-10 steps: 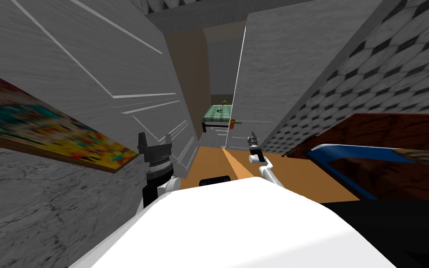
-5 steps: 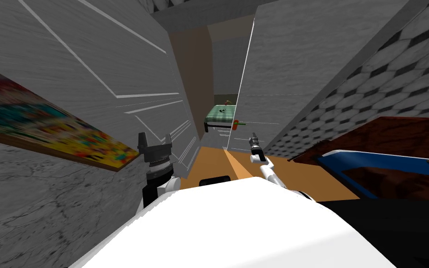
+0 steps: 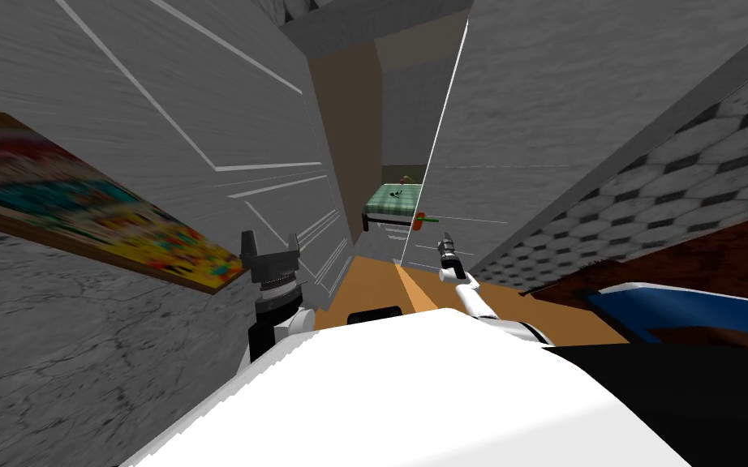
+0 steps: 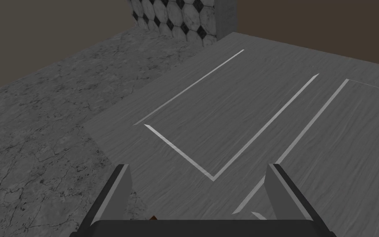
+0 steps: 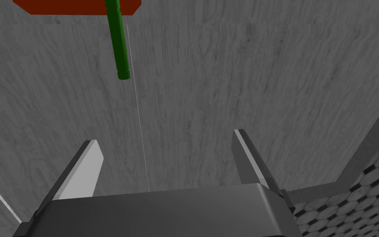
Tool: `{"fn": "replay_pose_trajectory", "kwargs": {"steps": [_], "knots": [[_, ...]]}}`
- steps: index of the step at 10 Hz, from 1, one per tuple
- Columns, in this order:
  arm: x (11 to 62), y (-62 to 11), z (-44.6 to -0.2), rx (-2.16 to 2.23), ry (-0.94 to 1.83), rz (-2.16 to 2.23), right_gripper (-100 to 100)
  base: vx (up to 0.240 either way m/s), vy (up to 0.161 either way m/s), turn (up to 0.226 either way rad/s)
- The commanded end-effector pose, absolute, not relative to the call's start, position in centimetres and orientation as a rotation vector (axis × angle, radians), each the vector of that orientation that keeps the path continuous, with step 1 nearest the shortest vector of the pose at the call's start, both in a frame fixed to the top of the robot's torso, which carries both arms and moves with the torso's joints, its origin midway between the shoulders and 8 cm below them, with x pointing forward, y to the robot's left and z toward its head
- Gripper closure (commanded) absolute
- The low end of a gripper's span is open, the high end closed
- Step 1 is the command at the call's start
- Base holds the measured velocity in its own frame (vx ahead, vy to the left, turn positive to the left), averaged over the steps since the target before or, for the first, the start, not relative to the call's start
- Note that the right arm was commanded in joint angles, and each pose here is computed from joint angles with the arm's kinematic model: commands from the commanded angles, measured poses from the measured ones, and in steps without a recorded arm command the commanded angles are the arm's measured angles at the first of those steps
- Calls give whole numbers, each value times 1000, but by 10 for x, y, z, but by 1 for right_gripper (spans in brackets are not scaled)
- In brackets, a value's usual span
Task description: Pull the door open
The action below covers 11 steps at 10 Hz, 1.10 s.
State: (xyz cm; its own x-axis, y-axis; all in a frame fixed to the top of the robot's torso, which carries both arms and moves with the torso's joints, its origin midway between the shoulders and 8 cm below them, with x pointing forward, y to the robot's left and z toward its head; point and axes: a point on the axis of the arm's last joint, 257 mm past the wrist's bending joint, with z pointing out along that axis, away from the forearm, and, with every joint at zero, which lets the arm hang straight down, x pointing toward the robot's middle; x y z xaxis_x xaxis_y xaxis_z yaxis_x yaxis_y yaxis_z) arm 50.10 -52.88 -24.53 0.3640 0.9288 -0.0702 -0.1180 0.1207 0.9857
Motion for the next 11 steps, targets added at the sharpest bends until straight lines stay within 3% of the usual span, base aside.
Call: {"fn": "replay_pose_trajectory", "kwargs": {"steps": [1,11], "knots": [[501,-542,-252,1220,878,916,-100,99,-29,148],[490,-599,-284,1367,829,831,-100,65,-26,104]]}}
